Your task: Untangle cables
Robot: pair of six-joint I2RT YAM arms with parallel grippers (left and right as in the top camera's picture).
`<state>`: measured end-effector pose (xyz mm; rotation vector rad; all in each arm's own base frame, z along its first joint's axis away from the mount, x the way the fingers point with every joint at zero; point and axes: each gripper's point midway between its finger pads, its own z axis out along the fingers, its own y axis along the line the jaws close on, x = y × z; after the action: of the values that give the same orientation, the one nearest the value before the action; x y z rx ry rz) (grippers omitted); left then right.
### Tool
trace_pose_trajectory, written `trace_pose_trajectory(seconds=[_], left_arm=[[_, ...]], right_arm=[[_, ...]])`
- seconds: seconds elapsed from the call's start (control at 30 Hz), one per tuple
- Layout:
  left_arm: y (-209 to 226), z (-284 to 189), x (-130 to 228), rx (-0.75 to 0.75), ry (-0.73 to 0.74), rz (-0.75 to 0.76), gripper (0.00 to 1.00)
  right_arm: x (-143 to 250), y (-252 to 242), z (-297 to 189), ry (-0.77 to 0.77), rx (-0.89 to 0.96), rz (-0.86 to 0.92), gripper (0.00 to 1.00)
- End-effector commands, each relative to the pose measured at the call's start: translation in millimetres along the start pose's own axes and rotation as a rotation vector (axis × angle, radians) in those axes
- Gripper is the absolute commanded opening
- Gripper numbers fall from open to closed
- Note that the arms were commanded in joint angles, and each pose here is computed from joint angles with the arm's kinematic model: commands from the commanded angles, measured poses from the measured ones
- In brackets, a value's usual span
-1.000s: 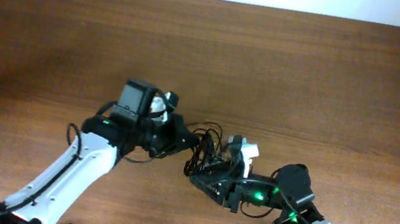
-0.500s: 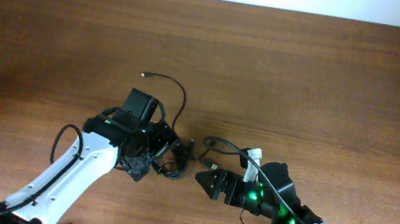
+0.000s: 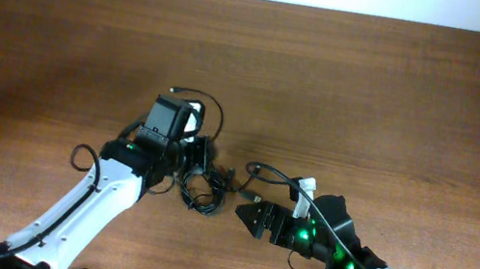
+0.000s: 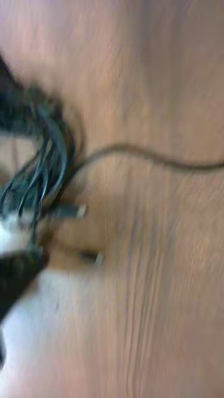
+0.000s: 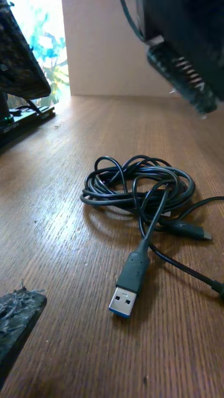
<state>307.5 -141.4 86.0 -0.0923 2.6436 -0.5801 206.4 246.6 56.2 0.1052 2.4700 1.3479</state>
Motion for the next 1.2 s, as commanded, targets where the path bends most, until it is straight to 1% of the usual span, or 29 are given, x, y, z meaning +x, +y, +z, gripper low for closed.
trace_pose_trajectory(seconds=[0.0,0.1,0.2,0.27,0.33,0.37,0.43,0.53,0.57,0.6,0.63,0.67,0.7,0.73,0.8,0.83,0.9,0.97,1.0,1.03,1.07,1.1,1.13,1.17], left_arm=[[-16.4,-0.5,6.6,0.081,0.062,-0.393,0.99],[0.9,0.2,6.0,-0.015,0.027,-0.721,0.99],[14.2,0.1,5.0,-0.079,-0.021,-0.918,0.99],[16.8,0.7,6.8,-0.091,-0.027,-1.033,0.87],[19.3,2.1,11.3,-0.109,-0.017,-1.089,0.84],[21.5,4.1,15.1,-0.126,-0.007,-1.119,0.79],[24.9,10.2,21.4,-0.154,0.015,-1.136,0.75],[25.6,30.0,42.0,-0.208,0.105,-1.244,0.72],[30.9,37.6,46.4,-0.242,0.105,-1.278,0.62],[36.1,42.9,45.3,-0.259,0.085,-1.283,0.45],[40.8,48.2,40.6,-0.264,0.054,-1.279,0.31],[42.6,51.8,35.7,-0.258,0.03,-1.274,0.25],[43.8,55.0,26.5,-0.24,-0.01,-1.266,0.05],[41.8,56.4,18.8,-0.214,-0.036,-1.286,0.0],[43.4,56.0,18.3,-0.216,-0.051,-1.405,0.0],[46.9,54.7,22.7,-0.239,-0.058,-1.528,0.0],[53.6,53.5,16.2,-0.235,-0.092,-1.568,0.0],[49.3,54.7,-2.0,-0.147,-0.101,-1.583,0.0],[43.7,55.4,-11.7,-0.094,-0.101,-1.579,0.04],[31.9,55.2,-29.7,0.002,-0.102,-1.457,0.31],[27.4,54.0,-42.2,0.047,-0.128,-1.337,0.47],[15.6,50.5,-60.7,0.125,-0.159,-1.116,0.7],[3.5,45.6,-73.8,0.191,-0.18,-0.945,0.99],[-9.5,36.2,-88.2,0.261,-0.215,-0.781,0.99]], right_arm=[[-1.2,1.2,-0.1,-0.008,-0.001,-0.007,0.99],[-1.2,1.2,-0.1,-0.008,-0.001,-0.007,0.98],[-1.2,1.2,-0.1,-0.008,-0.001,-0.007,0.99],[-1.3,1.3,-0.1,-0.009,-0.001,-0.008,0.99],[-1.3,1.3,-0.1,-0.009,-0.001,-0.008,0.99],[-1.2,1.3,-0.1,-0.009,-0.001,-0.008,0.99],[-1.2,1.3,-0.1,-0.009,-0.001,-0.008,0.98],[-1.2,1.2,-0.1,-0.008,-0.001,-0.007,0.99],[-1.2,1.2,-0.1,-0.008,-0.001,-0.007,0.99],[-1.1,1.3,-0.1,-0.008,-0.001,-0.007,0.99],[-1.1,1.2,-0.1,-0.008,-0.001,-0.007,0.99],[-1.1,1.2,-0.1,-0.008,-0.001,-0.008,0.98],[-1.1,1.1,-0.1,-0.008,-0.001,-0.008,0.99],[-1.1,1.1,-0.1,-0.008,-0.001,-0.008,0.98],[-0.9,1.0,-0.1,-0.007,0.0,-0.007,0.99],[-0.5,0.2,-0.1,-0.006,0.003,-0.005,0.99],[0.3,-0.9,-0.1,-0.002,0.007,-0.002,0.99],[0.2,-0.8,-0.1,-0.003,0.007,-0.003,0.99],[0.2,-0.8,-0.1,-0.003,0.007,-0.003,0.98],[0.2,-0.9,-0.1,-0.003,0.007,-0.003,0.99],[0.2,-0.8,-0.1,-0.003,0.007,-0.003,0.99],[0.3,-0.9,-0.1,-0.003,0.007,-0.002,0.98],[0.3,-0.9,-0.1,-0.003,0.007,-0.002,0.98],[0.3,-0.9,-0.1,-0.003,0.007,-0.002,0.99]])
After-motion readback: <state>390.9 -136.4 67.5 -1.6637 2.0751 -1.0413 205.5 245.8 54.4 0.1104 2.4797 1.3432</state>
